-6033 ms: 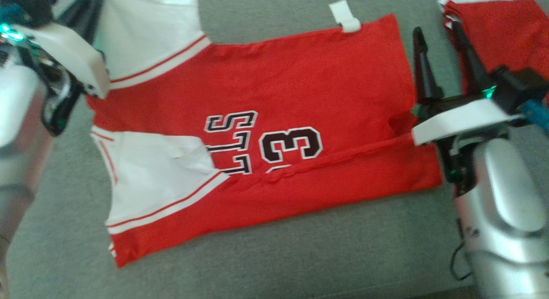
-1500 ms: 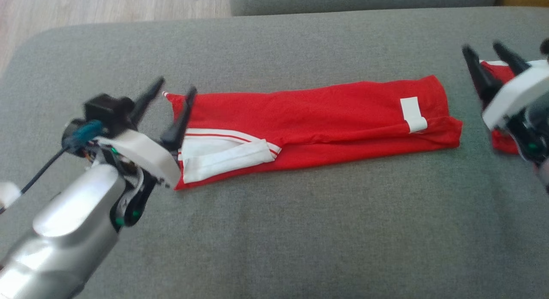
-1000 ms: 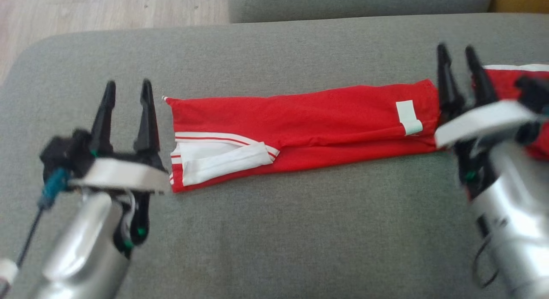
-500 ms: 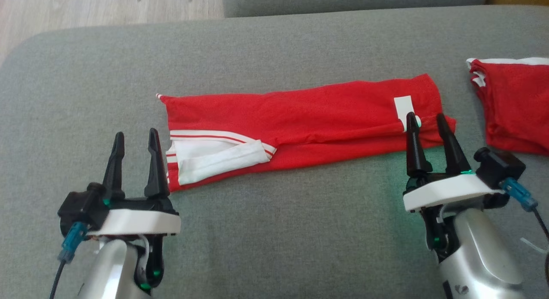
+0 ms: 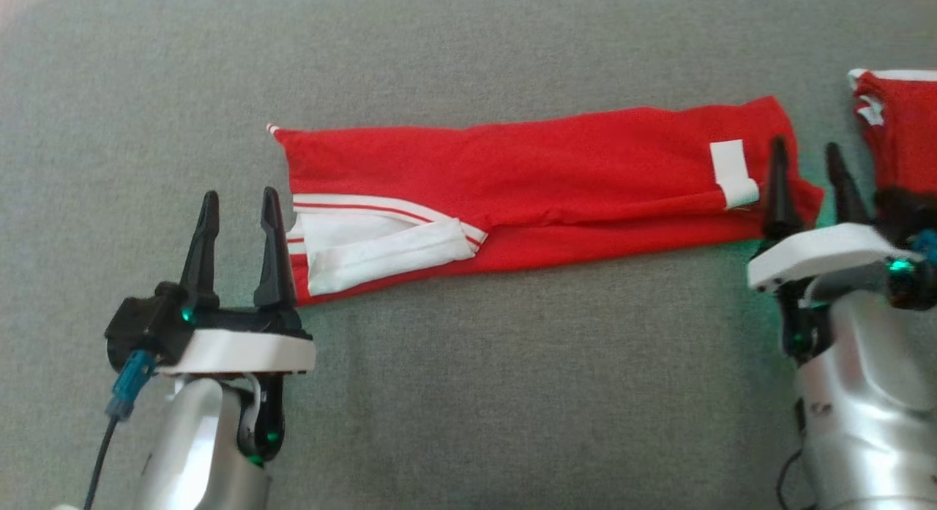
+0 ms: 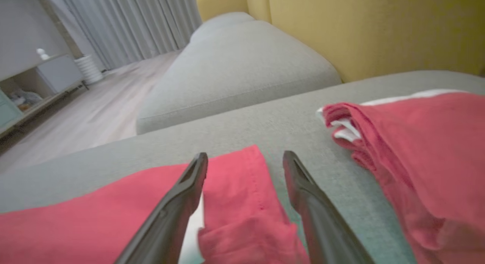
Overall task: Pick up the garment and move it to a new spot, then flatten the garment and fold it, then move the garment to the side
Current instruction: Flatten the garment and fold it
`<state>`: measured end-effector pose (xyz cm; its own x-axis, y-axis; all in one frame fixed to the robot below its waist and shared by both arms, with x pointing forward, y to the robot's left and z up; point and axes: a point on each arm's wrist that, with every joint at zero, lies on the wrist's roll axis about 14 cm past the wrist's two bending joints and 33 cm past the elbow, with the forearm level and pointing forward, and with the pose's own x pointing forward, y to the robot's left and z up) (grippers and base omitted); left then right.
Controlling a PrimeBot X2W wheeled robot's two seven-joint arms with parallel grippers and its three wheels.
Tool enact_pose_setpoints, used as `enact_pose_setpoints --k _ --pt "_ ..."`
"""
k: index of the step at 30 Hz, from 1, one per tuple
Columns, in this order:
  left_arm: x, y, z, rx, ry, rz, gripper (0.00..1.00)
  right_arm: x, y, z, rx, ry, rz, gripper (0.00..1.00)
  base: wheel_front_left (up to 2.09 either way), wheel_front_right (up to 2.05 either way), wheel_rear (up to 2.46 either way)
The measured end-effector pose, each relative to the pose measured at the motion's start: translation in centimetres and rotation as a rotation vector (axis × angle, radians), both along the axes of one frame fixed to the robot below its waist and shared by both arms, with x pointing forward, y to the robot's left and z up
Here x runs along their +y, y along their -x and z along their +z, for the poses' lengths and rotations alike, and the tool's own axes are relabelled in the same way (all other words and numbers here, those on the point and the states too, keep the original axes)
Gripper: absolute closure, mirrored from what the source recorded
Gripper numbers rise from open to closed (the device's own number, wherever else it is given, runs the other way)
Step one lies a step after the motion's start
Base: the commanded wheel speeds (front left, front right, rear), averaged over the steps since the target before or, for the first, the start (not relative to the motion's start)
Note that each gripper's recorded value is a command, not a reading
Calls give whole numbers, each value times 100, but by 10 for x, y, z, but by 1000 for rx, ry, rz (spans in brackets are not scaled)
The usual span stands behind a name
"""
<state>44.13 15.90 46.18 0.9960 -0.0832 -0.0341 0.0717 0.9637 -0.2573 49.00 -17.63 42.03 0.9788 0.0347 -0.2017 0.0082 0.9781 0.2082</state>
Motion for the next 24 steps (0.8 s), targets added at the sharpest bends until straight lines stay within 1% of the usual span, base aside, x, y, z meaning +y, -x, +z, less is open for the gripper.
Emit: enact_pose_setpoints --k 4,8,14,15,16,17,22,24 --pt "3 -2 -5 12 -3 4 0 -18 0 -29 106 12 -59 0 0 0 0" --pt "7 -1 -11 27 -6 15 0 -13 10 -58 220 11 -46 0 0 0 0" --pt "7 -2 -12 30 -11 10 0 -4 4 -61 250 18 -13 0 0 0 0" --pt "6 -2 -11 28 -16 8 0 -2 3 -61 253 19 -6 4 0 0 0" --pt "6 -4 -10 23 -17 7 0 -1 3 -61 248 23 0 67 0 0 0" --pt "5 -5 -8 17 -15 6 0 0 3 -59 242 26 6 100 0 0 0" --pt "1 -7 -3 3 -16 -8 0 0 6 -54 221 42 12 100 0 0 0" --pt "-1 -7 0 -6 -13 -13 0 -5 8 -50 213 51 -4 100 0 0 0"
